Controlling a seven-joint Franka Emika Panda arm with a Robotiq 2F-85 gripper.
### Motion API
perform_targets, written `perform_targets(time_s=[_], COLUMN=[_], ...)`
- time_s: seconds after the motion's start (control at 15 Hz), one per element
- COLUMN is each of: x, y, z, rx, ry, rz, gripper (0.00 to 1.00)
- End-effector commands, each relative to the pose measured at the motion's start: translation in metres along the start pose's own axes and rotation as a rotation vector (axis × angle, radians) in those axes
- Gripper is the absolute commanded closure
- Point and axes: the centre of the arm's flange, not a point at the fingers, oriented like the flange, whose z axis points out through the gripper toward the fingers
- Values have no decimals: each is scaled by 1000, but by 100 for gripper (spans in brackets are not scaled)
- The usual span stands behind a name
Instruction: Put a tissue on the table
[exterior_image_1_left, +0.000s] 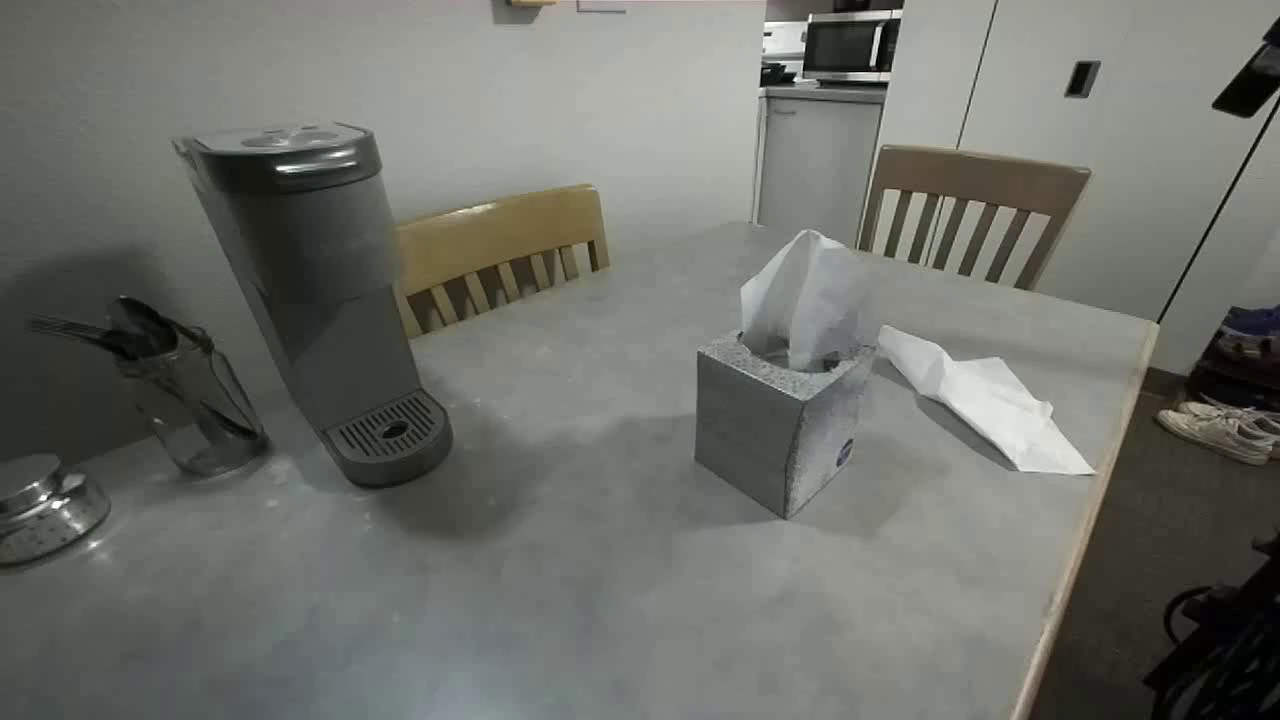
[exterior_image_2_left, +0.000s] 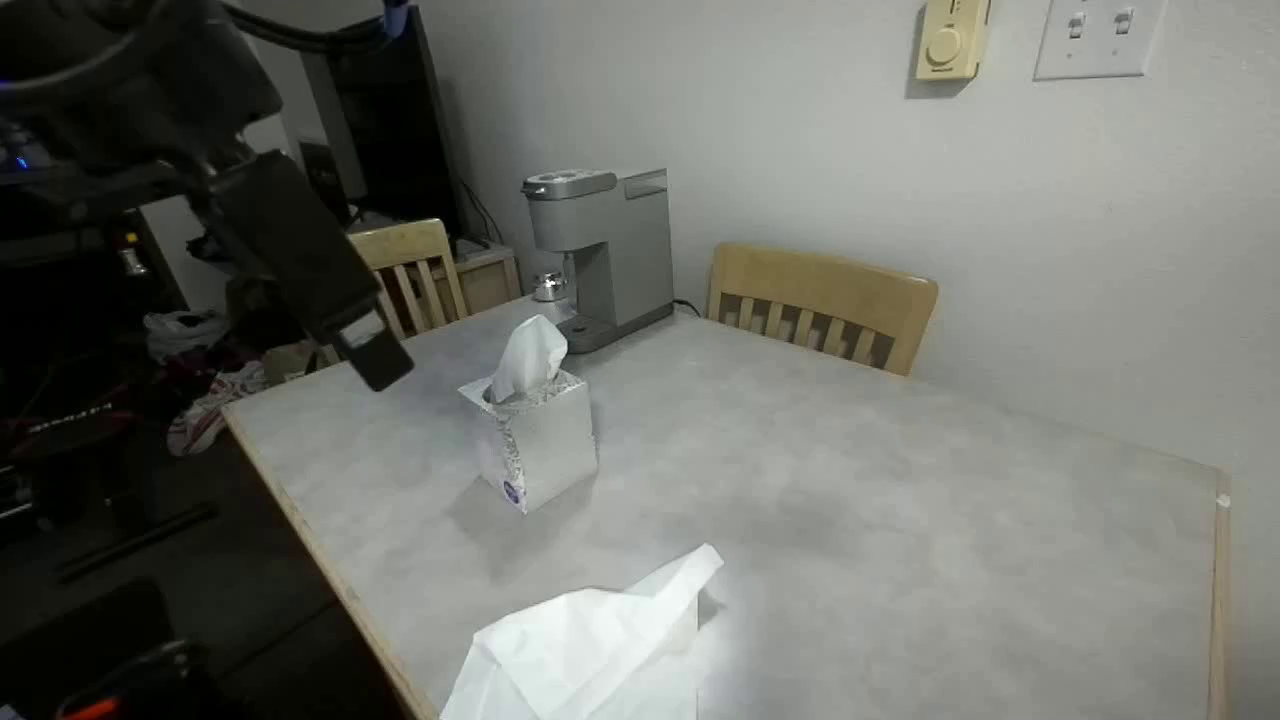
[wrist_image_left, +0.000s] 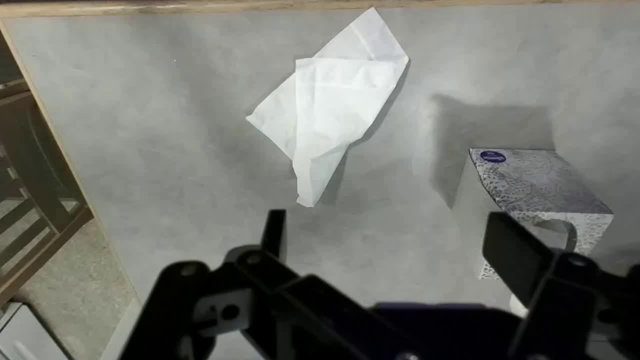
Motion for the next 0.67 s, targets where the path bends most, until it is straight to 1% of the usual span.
perform_targets(time_s=[0.0,0.2,0.6], x=[-2,-7,-6], y=[-1,-4,-4], z=[4,11,11], rx=[4,10,11], ry=[-12,-30,-26], rz=[-1,-4,-8], gripper=[0,0,0])
